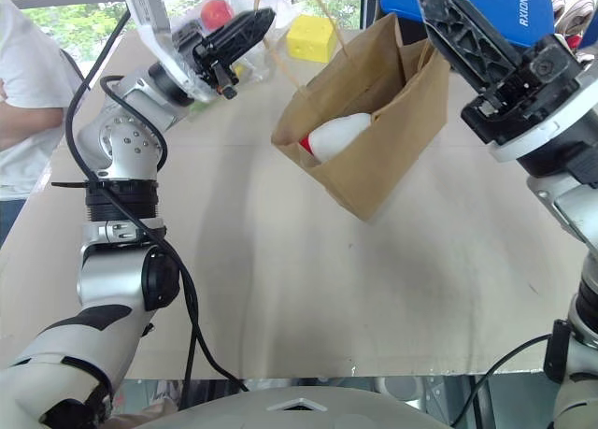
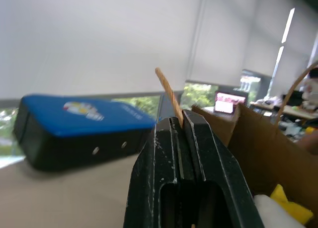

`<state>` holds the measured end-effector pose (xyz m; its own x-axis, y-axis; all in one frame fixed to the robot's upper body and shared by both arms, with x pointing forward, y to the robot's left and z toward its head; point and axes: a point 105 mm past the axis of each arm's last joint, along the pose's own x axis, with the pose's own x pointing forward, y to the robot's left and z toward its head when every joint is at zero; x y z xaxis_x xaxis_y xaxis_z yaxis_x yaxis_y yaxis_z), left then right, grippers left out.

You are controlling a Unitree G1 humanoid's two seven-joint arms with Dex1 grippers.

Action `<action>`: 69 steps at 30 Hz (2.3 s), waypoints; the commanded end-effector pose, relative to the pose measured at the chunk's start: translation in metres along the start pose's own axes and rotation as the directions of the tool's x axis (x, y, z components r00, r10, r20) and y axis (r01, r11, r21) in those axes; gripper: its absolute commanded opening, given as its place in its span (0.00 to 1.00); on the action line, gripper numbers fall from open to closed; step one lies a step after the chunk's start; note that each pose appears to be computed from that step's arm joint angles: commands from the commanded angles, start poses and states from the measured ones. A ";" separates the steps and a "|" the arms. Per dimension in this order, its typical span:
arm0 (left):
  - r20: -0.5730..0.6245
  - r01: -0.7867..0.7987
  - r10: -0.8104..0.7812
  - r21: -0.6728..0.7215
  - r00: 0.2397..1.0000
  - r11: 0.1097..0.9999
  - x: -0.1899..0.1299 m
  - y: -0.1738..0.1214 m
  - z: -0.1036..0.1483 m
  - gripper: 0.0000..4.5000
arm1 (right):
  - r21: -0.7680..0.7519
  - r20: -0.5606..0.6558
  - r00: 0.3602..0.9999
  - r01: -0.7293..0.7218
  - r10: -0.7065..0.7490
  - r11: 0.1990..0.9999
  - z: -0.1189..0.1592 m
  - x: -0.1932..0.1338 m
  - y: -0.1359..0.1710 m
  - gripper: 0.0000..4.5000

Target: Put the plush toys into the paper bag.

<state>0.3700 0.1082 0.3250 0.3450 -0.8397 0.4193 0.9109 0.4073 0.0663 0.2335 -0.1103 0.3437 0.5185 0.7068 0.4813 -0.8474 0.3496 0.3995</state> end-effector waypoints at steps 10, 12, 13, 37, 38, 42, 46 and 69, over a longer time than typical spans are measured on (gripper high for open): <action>-0.246 0.117 -0.084 0.122 0.966 0.986 0.013 -0.006 -0.049 0.00 | -0.177 -0.288 0.934 0.164 -0.210 0.970 -0.062 -0.004 -0.051 0.03; -0.271 0.124 -0.082 0.144 0.959 0.982 0.010 -0.007 -0.058 0.00 | -0.117 -0.236 0.964 0.094 -0.120 0.989 -0.054 0.005 -0.035 0.03; -0.205 0.101 -0.073 0.130 0.976 0.986 0.016 -0.005 -0.044 0.00 | -0.055 -0.147 0.989 0.011 -0.019 0.998 -0.036 0.014 -0.014 0.03; -0.180 0.137 -0.110 0.147 0.977 0.980 0.049 -0.010 -0.050 0.00 | -0.199 -0.215 0.955 0.164 -0.206 0.966 -0.052 -0.012 -0.053 0.03; -0.169 0.142 -0.115 0.155 0.979 0.978 0.050 -0.011 -0.047 0.00 | -0.209 -0.210 0.955 0.166 -0.210 0.964 -0.051 -0.012 -0.053 0.03; -0.137 0.162 -0.143 0.132 0.980 0.978 0.048 -0.013 -0.032 0.00 | -0.292 -0.266 0.948 0.096 -0.177 0.952 -0.053 -0.018 -0.045 0.20; -0.193 0.186 -0.175 0.038 0.965 0.982 0.021 -0.015 -0.035 0.27 | -0.421 -0.429 0.876 0.024 -0.222 0.907 -0.067 -0.046 -0.042 0.56; -0.435 0.356 -0.431 -0.247 0.791 0.901 -0.098 -0.053 -0.090 1.00 | -0.351 -0.729 0.683 -0.315 -0.047 0.882 -0.167 -0.059 -0.073 0.03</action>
<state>0.3065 0.1347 0.1923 -0.0070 -0.9974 -0.0722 0.9967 -0.0011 -0.0811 0.2425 -0.0794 0.1530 0.3311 0.9040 -0.2706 -0.9404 0.3398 -0.0155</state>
